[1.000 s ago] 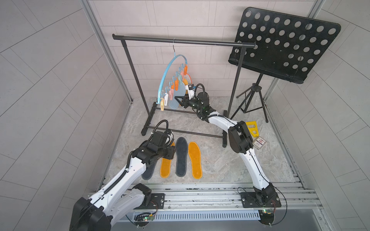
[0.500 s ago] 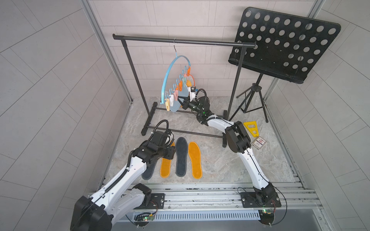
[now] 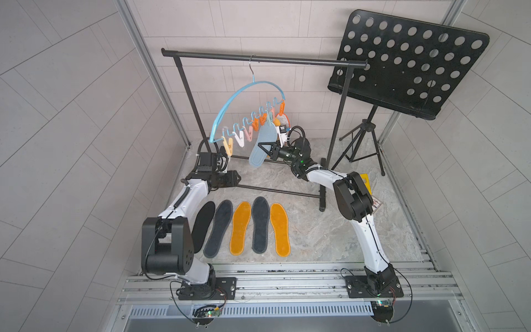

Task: Take the shoe insoles off the hanger
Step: Remove the insole from the hanger.

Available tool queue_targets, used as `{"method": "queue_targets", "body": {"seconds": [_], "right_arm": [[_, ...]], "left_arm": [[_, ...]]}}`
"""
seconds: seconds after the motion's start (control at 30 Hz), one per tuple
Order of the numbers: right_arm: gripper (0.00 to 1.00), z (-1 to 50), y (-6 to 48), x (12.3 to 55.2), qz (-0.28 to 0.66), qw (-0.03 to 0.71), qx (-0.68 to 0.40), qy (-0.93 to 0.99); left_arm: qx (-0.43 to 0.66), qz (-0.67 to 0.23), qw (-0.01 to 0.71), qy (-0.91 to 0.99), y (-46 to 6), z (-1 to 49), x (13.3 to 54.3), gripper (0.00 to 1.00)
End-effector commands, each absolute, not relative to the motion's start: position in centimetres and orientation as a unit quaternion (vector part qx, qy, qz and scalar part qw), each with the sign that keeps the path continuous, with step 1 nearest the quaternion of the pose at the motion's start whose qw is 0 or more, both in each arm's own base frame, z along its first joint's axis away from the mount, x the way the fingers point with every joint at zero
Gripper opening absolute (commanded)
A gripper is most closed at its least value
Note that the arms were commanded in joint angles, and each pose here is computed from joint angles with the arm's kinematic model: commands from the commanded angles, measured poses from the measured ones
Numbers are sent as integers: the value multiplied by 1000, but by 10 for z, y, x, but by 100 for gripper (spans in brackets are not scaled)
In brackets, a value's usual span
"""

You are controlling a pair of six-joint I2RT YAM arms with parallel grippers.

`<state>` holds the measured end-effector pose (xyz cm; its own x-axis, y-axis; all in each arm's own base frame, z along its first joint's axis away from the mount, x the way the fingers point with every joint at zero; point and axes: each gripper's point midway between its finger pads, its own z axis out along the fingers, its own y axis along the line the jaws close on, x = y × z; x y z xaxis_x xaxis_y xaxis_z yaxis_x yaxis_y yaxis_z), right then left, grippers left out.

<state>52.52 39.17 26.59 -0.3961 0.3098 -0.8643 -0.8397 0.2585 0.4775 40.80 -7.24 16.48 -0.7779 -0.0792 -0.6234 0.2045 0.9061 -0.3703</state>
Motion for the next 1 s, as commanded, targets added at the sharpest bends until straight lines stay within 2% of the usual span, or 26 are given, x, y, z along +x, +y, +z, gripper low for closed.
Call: {"method": "queue_targets", "body": {"seconds": [0.0, 0.33, 0.53, 0.77, 0.97], "right_arm": [[0, 283, 396, 509, 583, 481, -245, 607], [0, 275, 397, 505, 590, 448, -264, 618], [0, 275, 393, 507, 589, 445, -262, 621], [0, 271, 388, 512, 589, 442, -262, 624], [0, 267, 381, 520, 588, 441, -269, 622]], "left_arm": [[83, -259, 409, 871, -82, 227, 437, 58], [149, -357, 480, 788, -109, 307, 498, 60], [167, -397, 517, 740, -123, 332, 515, 61], [167, -378, 492, 766, -125, 286, 496, 58], [213, -306, 470, 800, -127, 255, 440, 58]]}}
